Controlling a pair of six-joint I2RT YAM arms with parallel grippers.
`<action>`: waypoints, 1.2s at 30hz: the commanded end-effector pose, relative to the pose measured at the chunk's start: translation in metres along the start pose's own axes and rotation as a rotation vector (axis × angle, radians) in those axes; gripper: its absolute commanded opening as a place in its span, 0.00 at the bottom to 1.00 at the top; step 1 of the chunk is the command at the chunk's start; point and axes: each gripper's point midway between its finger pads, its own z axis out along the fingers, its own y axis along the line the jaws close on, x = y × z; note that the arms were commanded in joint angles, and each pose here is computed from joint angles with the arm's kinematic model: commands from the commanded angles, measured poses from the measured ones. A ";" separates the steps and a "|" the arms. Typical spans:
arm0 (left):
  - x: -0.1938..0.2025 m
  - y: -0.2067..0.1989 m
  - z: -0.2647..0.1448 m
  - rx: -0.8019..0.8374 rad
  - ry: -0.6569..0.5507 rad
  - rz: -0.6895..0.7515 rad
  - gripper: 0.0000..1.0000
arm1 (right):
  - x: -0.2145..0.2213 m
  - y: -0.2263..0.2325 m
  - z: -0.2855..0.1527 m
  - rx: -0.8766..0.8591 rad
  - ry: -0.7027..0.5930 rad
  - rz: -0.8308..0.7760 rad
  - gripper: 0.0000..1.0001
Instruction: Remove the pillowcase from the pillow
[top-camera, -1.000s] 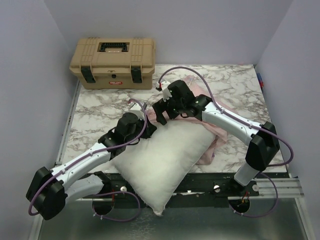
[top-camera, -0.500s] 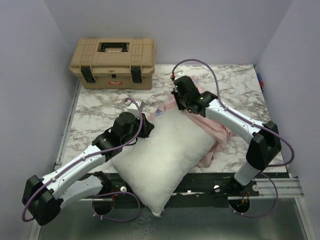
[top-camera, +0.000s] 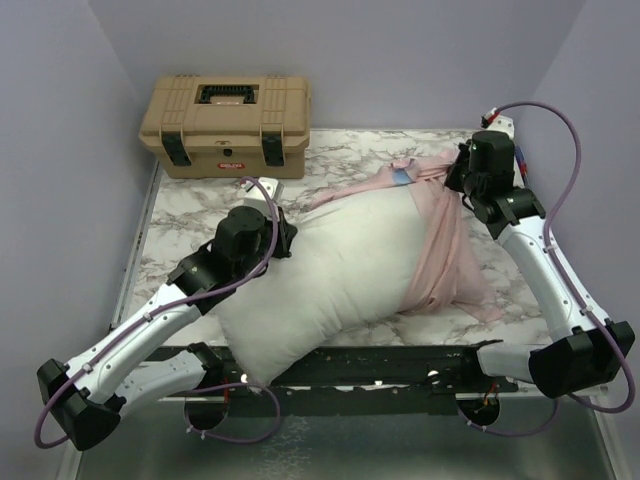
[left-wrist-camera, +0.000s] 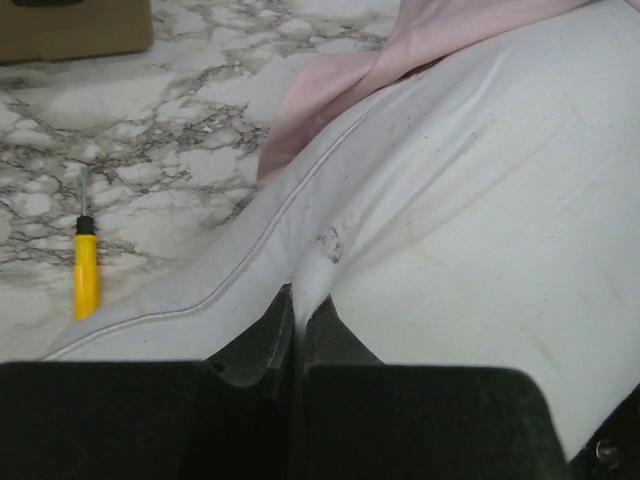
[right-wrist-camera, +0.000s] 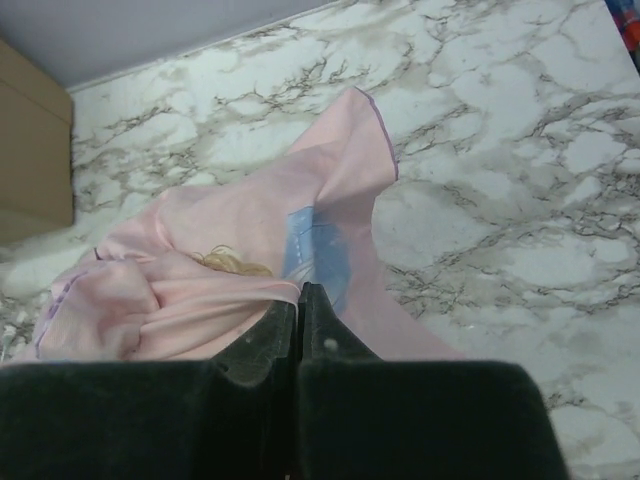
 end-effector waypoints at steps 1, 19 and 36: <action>-0.031 0.069 -0.030 -0.353 -0.054 0.122 0.00 | -0.035 -0.037 0.001 0.101 -0.146 0.147 0.01; -0.012 0.110 -0.023 -0.537 0.006 0.257 0.43 | 0.047 0.069 -0.020 -0.580 0.151 0.118 0.51; 0.004 -0.018 -0.001 -0.074 0.075 0.287 0.67 | 0.159 0.038 -0.072 -0.582 0.401 0.133 0.81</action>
